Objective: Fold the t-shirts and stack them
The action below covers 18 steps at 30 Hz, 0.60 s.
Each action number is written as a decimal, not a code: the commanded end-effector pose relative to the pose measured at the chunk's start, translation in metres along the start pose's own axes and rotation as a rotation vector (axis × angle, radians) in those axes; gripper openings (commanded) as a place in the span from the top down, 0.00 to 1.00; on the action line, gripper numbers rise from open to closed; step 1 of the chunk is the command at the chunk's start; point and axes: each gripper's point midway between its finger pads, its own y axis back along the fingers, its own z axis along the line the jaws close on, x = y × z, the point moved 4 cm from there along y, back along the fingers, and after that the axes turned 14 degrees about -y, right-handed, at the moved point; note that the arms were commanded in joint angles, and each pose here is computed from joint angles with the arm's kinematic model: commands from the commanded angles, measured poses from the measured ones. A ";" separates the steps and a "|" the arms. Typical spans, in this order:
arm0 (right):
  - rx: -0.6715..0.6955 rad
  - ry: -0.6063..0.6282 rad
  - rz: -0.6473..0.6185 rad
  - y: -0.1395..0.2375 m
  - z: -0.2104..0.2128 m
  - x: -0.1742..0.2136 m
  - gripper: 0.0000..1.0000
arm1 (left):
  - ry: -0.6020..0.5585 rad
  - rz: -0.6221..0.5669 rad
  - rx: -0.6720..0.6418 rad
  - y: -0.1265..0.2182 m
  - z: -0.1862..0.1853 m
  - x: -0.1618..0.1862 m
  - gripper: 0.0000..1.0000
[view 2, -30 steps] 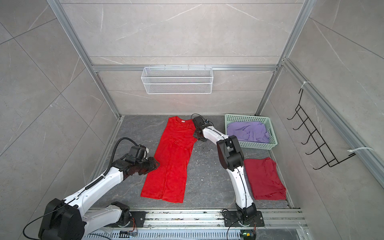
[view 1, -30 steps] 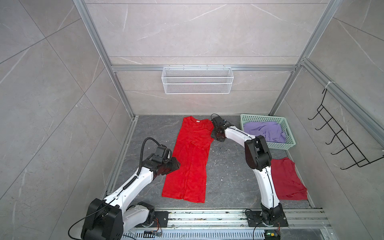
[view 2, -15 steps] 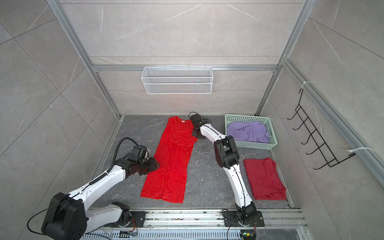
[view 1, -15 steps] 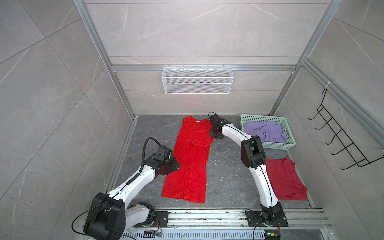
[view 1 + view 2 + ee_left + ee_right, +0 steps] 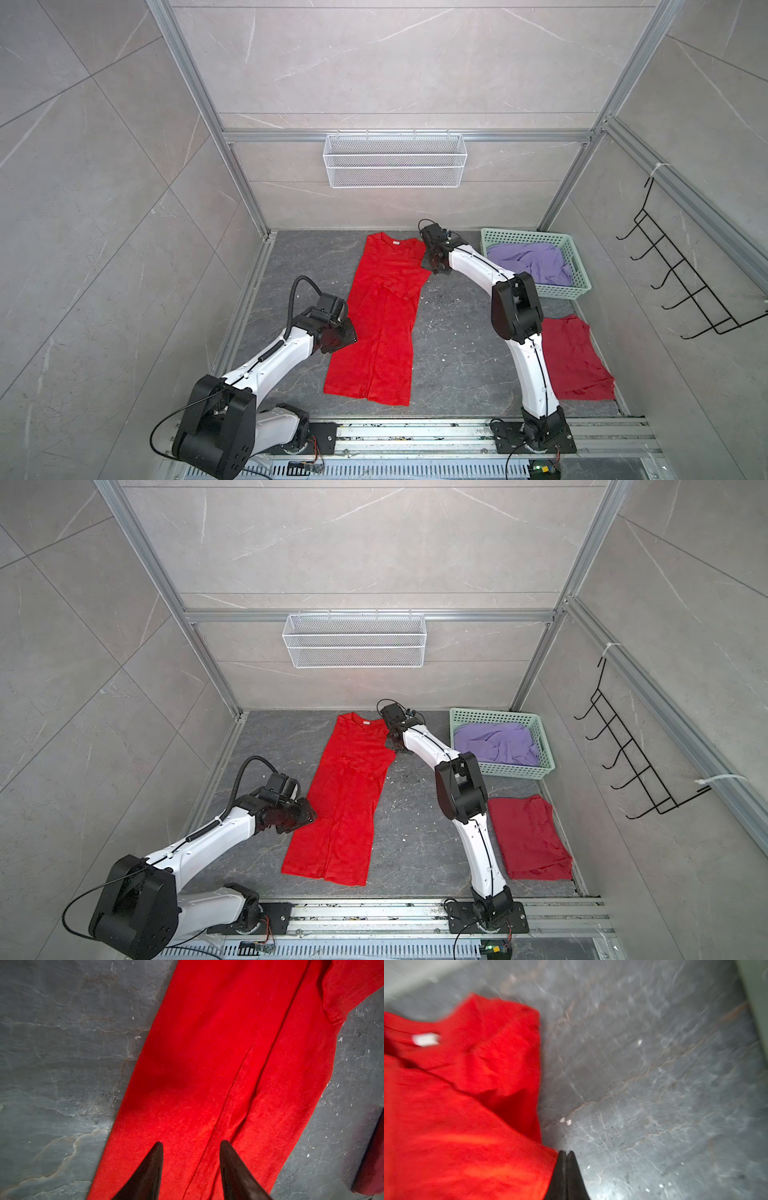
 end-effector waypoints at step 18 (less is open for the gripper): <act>-0.118 0.019 -0.125 0.093 0.017 -0.043 1.00 | -0.148 0.085 -0.119 0.005 -0.017 0.030 0.53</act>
